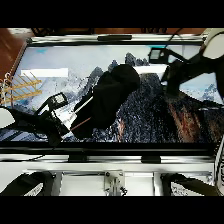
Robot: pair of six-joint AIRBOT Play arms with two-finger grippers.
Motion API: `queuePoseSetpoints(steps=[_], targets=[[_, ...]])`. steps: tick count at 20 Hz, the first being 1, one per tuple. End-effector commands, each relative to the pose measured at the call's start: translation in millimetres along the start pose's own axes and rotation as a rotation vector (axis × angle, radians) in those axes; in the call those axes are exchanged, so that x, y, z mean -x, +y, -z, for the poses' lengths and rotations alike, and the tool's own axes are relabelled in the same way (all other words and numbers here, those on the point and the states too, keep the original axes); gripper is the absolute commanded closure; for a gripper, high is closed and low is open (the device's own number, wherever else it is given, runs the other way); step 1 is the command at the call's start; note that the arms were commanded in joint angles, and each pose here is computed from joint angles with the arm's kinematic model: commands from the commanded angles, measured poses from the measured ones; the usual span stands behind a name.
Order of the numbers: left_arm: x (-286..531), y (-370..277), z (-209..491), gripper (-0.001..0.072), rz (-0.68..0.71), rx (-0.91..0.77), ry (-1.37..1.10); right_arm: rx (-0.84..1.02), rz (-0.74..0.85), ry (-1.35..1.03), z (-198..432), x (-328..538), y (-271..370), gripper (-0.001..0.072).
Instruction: Fold the shirts.
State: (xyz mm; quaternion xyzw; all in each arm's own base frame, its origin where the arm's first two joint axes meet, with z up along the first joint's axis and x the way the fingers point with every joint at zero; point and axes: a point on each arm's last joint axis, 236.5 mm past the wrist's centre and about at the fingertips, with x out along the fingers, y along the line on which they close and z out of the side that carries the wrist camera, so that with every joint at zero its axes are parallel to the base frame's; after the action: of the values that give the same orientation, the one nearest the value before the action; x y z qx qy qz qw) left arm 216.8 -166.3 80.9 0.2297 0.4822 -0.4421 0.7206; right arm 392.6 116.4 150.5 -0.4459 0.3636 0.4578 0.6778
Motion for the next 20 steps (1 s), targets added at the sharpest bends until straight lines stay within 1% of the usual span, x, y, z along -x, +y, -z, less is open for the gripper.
queuePoseSetpoints(steps=[1,2,3,6,9,16,20], targets=[[0,-1,2,0.0665,0.005,-0.012,0.010,0.243,0.211,-0.077,-51,-9,-40,0.0172],[0,-1,2,0.0665,0.005,-0.012,0.010,0.258,0.228,-0.093,-62,-12,-42,0.0173],[0,-1,2,0.0665,0.005,-0.012,0.010,0.264,0.211,-0.106,-68,-18,-38,0.0173],[0,1,3,0.0665,-0.002,-0.017,0.015,0.272,0.075,-0.100,-70,-44,-12,0.0172],[0,7,8,0.0666,-0.028,-0.022,0.036,0.269,-0.006,-0.077,-62,-56,1,0.0172],[0,7,7,0.0666,-0.030,-0.046,0.033,0.255,-0.095,-0.139,-76,-76,17,0.0173],[0,8,7,0.0666,-0.032,-0.049,0.029,0.247,-0.153,-0.130,-79,-98,27,0.0172]])
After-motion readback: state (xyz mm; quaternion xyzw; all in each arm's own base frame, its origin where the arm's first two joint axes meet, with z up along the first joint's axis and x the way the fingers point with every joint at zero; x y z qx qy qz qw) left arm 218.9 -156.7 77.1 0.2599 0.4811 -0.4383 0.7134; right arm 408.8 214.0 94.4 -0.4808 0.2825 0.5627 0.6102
